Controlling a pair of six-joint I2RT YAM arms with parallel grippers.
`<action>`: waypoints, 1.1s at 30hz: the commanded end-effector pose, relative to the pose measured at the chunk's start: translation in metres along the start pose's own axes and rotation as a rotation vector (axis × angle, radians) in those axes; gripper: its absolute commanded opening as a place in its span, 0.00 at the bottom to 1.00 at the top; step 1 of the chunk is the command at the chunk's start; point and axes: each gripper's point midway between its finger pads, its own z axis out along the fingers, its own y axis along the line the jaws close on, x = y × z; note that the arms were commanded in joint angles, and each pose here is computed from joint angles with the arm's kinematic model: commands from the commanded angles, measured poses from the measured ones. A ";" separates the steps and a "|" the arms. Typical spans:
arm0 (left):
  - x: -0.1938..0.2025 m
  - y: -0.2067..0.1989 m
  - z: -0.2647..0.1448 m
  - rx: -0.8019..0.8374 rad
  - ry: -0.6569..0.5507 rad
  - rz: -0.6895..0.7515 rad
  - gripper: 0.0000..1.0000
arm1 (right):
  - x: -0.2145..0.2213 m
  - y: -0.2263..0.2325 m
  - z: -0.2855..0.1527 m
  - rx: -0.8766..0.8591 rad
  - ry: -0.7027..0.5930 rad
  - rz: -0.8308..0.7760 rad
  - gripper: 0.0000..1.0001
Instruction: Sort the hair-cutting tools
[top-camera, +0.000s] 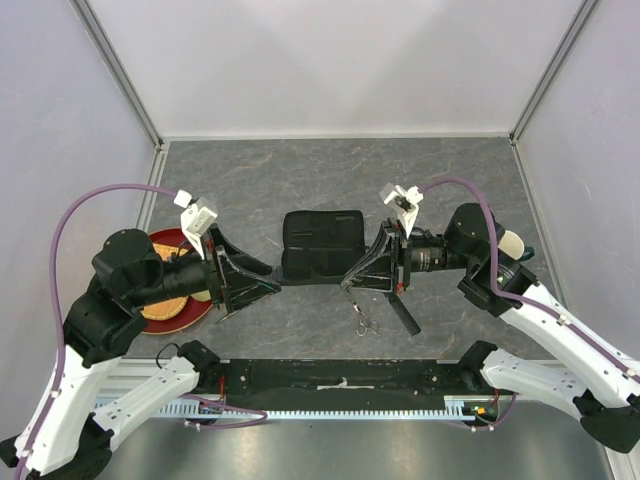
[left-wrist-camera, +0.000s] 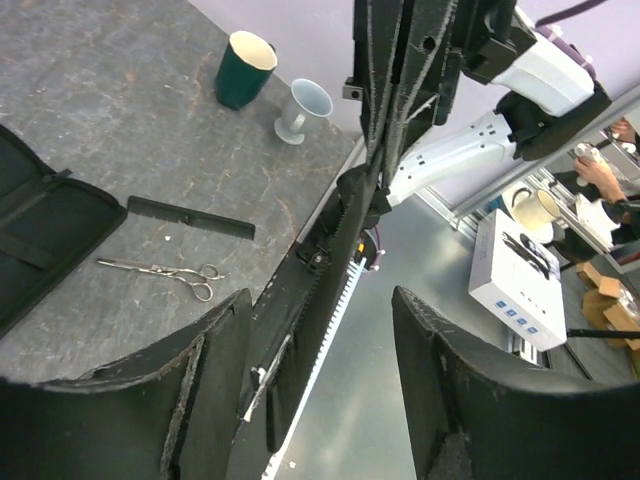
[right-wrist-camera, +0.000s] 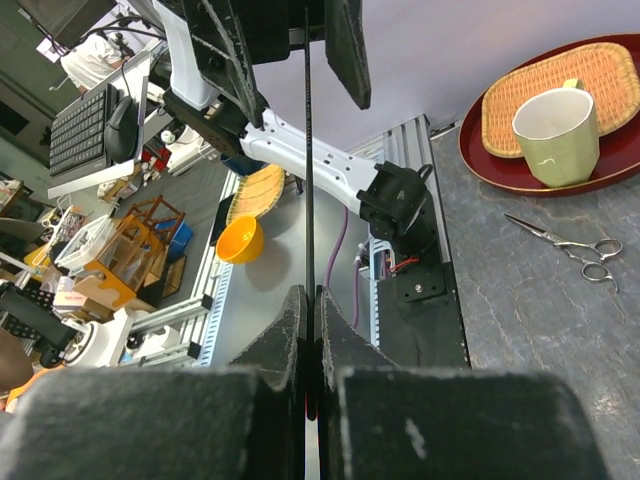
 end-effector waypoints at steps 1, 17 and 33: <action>-0.006 -0.018 0.003 0.108 -0.006 0.018 0.62 | -0.001 0.004 0.002 -0.036 0.007 -0.016 0.00; 0.007 -0.002 0.008 0.055 0.011 -0.019 0.02 | 0.000 -0.010 0.006 0.015 -0.006 0.023 0.20; 0.050 0.151 0.017 -0.652 -0.003 -0.242 0.02 | 0.016 -0.184 -0.055 0.977 -0.079 0.102 0.77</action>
